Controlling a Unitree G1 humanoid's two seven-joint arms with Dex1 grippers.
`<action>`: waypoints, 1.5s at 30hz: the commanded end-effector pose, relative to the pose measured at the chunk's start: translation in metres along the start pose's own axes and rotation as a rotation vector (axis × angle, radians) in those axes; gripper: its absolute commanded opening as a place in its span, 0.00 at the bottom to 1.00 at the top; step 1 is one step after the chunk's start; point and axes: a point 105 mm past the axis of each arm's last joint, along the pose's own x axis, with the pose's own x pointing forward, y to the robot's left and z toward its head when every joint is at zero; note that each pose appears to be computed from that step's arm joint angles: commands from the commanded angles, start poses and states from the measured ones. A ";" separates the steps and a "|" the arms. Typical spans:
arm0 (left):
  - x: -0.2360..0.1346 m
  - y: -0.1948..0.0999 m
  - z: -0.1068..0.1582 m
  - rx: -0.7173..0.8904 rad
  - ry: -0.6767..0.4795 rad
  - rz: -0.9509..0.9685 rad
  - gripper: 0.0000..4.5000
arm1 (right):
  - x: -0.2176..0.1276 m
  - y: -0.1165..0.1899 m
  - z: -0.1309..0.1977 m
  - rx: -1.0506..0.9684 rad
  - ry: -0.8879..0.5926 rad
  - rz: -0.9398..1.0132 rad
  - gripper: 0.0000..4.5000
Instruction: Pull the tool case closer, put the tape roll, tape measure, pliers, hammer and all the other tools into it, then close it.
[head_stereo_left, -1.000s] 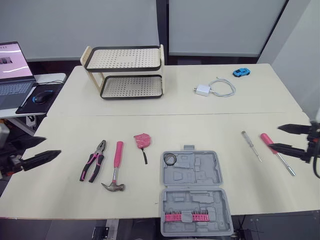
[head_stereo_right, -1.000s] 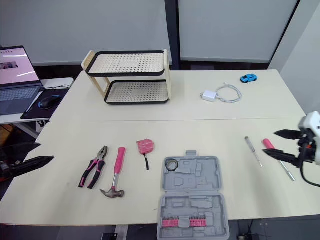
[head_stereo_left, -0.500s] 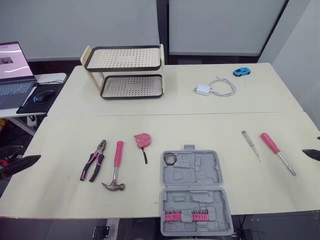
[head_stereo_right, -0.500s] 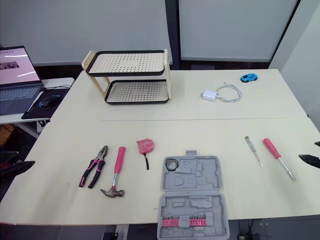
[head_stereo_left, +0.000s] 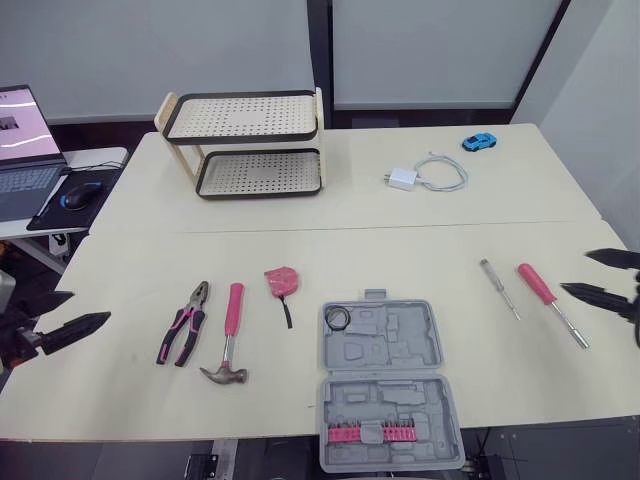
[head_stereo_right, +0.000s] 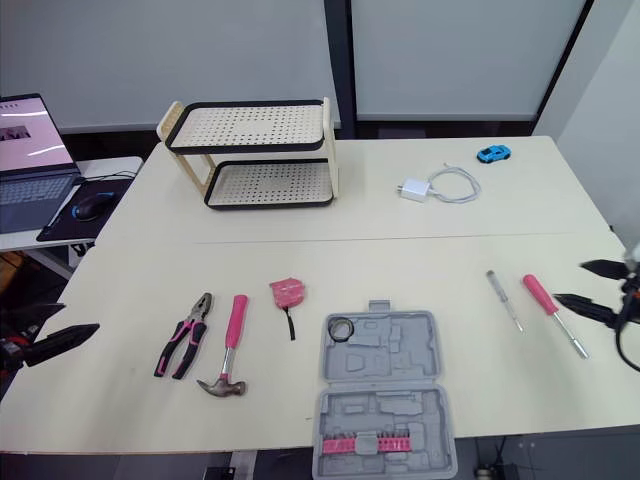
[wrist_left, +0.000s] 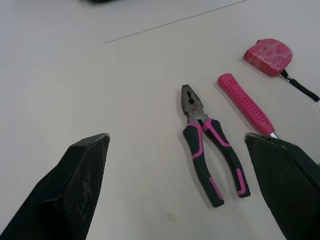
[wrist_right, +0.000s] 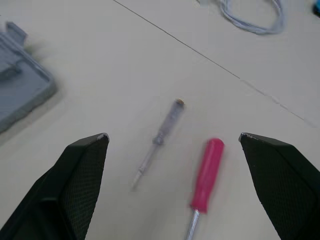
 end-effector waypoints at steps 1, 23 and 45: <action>-0.001 -0.017 0.010 0.015 -0.045 -0.014 1.00 | 0.031 0.037 0.042 -0.063 -0.120 0.148 1.00; 0.069 -0.145 0.008 -0.006 -0.143 -0.119 1.00 | 0.096 0.153 0.114 -0.211 -0.328 0.514 1.00; 0.190 -0.198 -0.017 -0.041 -0.166 0.157 1.00 | 0.097 0.149 0.111 -0.202 -0.314 0.425 1.00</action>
